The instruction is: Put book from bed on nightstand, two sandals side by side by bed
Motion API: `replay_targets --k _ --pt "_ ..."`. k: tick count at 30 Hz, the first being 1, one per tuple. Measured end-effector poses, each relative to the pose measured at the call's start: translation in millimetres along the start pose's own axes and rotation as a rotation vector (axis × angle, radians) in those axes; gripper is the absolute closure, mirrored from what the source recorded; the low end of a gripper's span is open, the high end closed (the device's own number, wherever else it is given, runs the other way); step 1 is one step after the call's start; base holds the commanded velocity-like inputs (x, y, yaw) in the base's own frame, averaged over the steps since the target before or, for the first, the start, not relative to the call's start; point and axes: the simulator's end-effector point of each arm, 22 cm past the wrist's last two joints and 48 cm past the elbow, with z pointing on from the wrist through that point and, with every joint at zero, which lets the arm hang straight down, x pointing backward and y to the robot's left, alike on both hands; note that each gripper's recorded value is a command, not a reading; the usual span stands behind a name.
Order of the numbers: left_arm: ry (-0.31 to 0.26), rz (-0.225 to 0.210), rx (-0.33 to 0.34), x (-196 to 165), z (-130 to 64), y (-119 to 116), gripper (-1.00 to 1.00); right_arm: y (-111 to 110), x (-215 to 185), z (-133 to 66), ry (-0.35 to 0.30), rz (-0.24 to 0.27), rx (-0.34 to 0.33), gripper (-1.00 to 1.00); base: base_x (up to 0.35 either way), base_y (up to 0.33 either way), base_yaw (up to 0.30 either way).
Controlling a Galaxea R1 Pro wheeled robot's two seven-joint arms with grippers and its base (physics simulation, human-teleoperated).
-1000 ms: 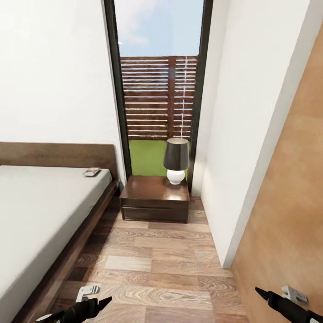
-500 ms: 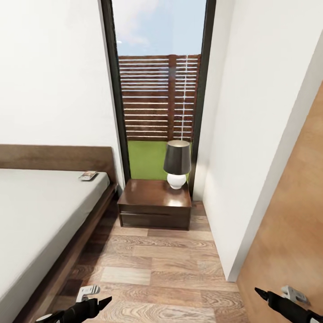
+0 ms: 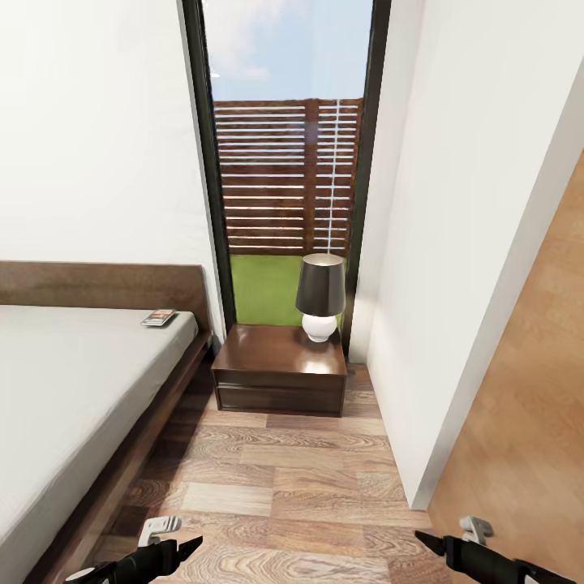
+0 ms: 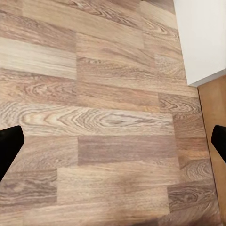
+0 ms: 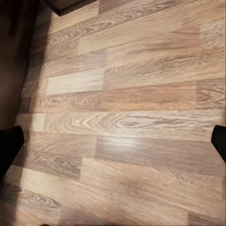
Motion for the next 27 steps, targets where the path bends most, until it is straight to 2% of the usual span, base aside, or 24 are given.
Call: replay_targets --k 3,10,17,20,23,27 --pt "0.001 0.0 0.0 0.3 0.0 0.0 -1.0 9.5 1.2 0.4 0.005 -0.001 -0.041 -1.0 0.0 0.0 0.0" --pt "0.001 0.0 0.0 0.2 0.0 0.0 -1.0 16.3 3.7 2.6 0.012 0.006 -0.062 -1.0 0.002 0.0 0.0" --pt "0.0 -0.003 0.005 0.7 1.7 -3.4 -1.0 39.2 8.1 13.9 0.017 0.012 -0.115 -1.0 0.071 0.0 0.0" --pt "-0.001 -0.004 0.007 0.8 2.3 -4.5 -1.0 43.3 9.8 15.1 0.028 0.026 -0.127 -1.0 0.095 0.0 0.0" --pt "-0.001 -0.004 0.007 0.8 2.4 -4.8 -1.0 45.2 13.6 15.7 0.057 0.062 -0.131 -1.0 0.105 0.0 0.0" --pt "-0.001 -0.006 0.012 1.6 4.2 -8.4 -1.0 64.2 -32.4 22.9 0.026 0.032 -0.176 -1.0 0.154 0.0 0.0"
